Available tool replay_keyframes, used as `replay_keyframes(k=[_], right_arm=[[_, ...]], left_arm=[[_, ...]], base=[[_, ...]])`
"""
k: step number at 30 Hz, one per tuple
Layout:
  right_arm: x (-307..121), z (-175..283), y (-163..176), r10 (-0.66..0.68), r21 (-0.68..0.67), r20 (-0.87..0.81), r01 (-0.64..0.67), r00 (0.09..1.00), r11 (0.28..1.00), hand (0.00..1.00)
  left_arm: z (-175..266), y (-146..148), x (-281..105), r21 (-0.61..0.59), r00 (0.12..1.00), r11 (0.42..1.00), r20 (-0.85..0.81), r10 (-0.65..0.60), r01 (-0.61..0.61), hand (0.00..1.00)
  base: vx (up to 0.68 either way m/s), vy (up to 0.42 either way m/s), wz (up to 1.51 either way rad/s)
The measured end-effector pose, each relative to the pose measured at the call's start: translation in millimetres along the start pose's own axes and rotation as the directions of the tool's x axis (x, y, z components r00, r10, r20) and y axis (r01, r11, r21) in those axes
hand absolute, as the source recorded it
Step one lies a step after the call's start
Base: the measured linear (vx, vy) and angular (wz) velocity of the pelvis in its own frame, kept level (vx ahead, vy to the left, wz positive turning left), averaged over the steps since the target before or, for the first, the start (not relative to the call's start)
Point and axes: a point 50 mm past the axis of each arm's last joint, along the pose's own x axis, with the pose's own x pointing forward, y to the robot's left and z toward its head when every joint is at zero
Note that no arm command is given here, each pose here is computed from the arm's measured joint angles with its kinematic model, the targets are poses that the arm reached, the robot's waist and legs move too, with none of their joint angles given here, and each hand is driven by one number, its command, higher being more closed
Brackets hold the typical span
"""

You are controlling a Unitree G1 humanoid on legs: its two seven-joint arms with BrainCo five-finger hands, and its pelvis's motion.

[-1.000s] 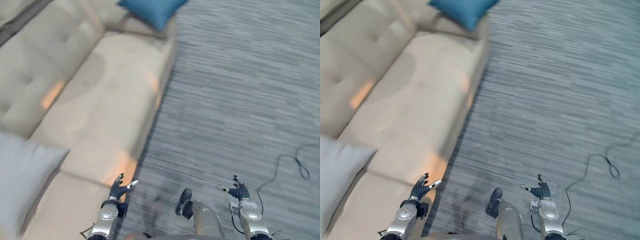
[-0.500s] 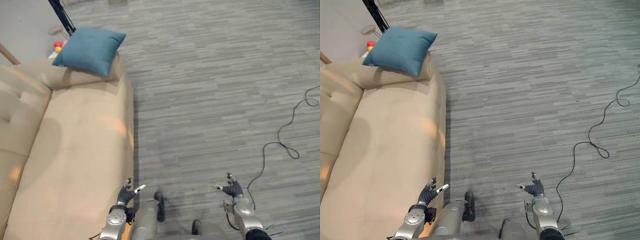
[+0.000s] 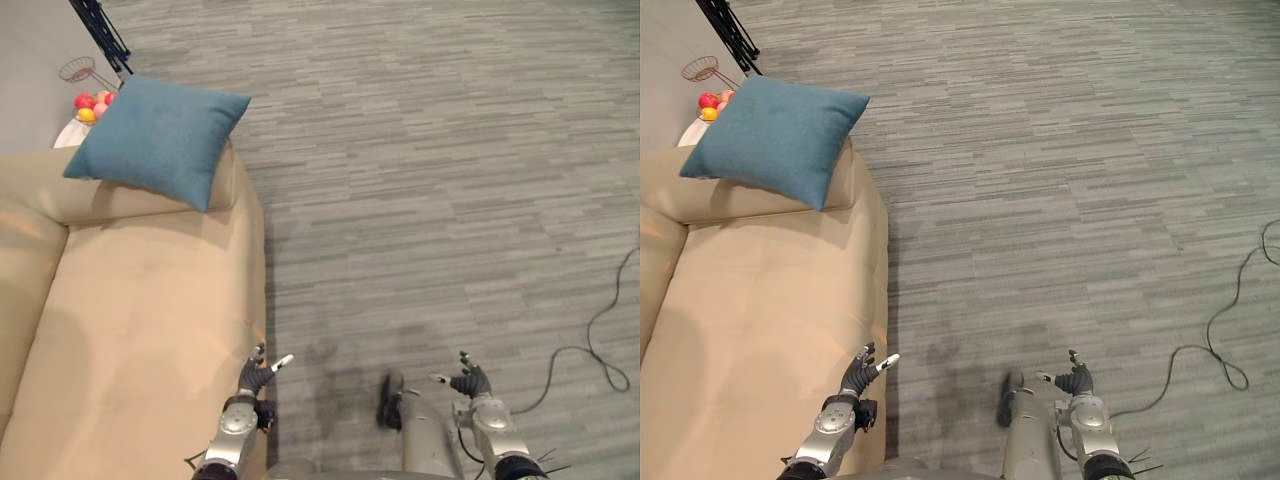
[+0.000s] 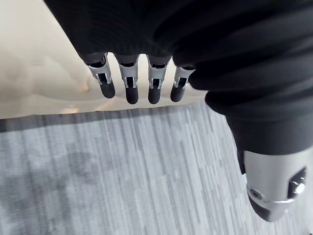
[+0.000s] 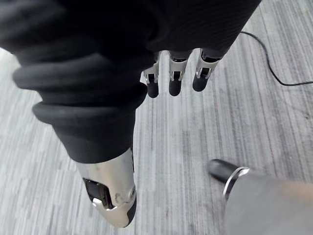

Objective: Pick up cushions and gather them together orderly.

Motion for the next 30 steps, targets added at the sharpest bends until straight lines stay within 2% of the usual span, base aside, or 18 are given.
replay_keyframes(k=[5, 9, 14, 18, 25, 30], right_arm=[[0.6, -0.3, -5.7, -0.016, 0.007, -0.006, 0.016, 1.000, 1.000, 0.00], [1.3, 3.3, 0.3, -0.012, 0.056, 0.004, 0.012, 1.000, 0.998, 0.00], [6.8, 15.3, -5.6, -0.029, 0.065, 0.032, 0.027, 0.999, 0.998, 0.00], [10.6, 25.8, 2.7, -0.009, 0.066, 0.052, 0.005, 0.999, 0.998, 0.00], [-0.5, -5.4, 3.4, -0.002, 0.052, -0.028, 0.004, 1.000, 0.999, 0.00], [-14.6, -34.3, -4.5, -0.023, 0.055, -0.095, 0.028, 0.995, 0.998, 0.00]], left_arm=[[-5.9, -11.9, -2.6, -0.049, 1.000, 0.999, -0.030, -0.007, 0.006, 0.00], [-5.0, -4.4, -3.7, -0.084, 1.000, 0.996, -0.020, 0.019, -0.021, 0.00], [-12.2, -2.5, -10.3, -0.115, 0.999, 0.993, -0.033, 0.031, -0.035, 0.00], [-12.7, 9.5, -11.8, -0.201, 0.992, 0.972, -0.040, 0.116, -0.122, 0.00], [-36.3, 29.6, -25.2, -0.213, 0.977, 0.956, -0.113, 0.180, -0.201, 0.00], [-27.9, 31.0, -18.9, -0.246, 0.970, 0.939, -0.102, 0.222, -0.240, 0.00]], base=[[0.81, -0.181, 0.24], [0.63, -0.057, -0.08], [0.61, 0.146, -0.12], [0.66, 0.229, 0.22], [0.56, 0.052, 0.86], [0.45, -0.216, 1.66]])
